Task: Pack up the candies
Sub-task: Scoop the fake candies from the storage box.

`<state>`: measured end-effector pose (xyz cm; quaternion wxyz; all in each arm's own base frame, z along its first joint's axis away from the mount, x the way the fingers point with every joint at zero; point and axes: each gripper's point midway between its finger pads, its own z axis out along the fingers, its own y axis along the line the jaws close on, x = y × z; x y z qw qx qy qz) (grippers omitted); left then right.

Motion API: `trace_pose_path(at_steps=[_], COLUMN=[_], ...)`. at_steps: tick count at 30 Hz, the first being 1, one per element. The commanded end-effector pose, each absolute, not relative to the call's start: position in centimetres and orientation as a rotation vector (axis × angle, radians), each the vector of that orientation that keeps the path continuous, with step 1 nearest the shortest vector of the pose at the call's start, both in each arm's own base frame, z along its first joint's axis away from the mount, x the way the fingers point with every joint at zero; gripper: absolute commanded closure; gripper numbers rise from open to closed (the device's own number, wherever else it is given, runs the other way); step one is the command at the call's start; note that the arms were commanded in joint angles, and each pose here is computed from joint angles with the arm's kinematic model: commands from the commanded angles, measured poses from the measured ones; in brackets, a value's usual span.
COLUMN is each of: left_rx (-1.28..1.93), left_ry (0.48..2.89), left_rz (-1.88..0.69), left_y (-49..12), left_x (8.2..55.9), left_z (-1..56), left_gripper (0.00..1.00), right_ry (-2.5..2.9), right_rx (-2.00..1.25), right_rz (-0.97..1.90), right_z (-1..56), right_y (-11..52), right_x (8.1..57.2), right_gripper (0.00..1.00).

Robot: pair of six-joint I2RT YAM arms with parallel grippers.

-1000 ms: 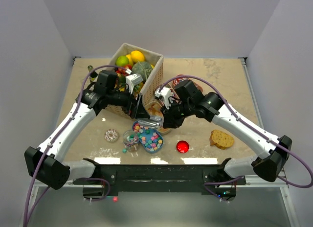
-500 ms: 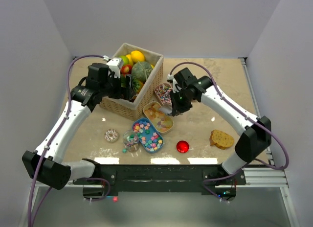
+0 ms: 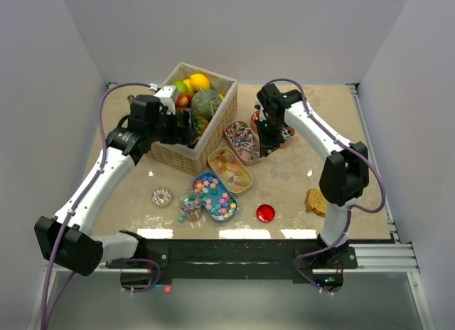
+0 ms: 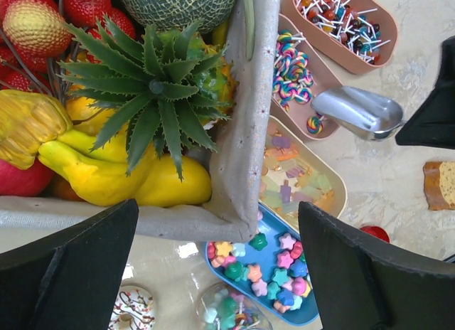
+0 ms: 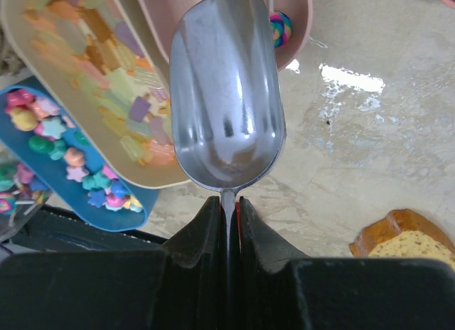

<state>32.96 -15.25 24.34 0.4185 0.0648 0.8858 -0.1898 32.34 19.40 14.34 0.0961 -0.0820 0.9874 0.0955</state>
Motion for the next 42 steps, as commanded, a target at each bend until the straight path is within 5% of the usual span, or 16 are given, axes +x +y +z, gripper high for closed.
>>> trace_pose_path(at_steps=[1,31,42], left_rx=[0.148,0.092,0.095], left_ry=[2.154,2.184,2.190], left_rz=[-0.496,-0.384,-0.435], left_y=[-15.5,-13.8,-14.6], left_x=[33.6,34.6,34.5], left_z=[25.5,24.5,24.0], left_gripper=[0.00,0.00,0.00], right_ry=[2.975,2.972,3.006], right_rx=[-0.253,-0.251,-0.260], right_rz=[0.248,0.117,0.205], right_z=[15.1,11.7,12.5], right_y=[18.8,19.2,18.6], right_x=[31.8,36.2,32.5], right_gripper=[1.00,1.00,1.00])
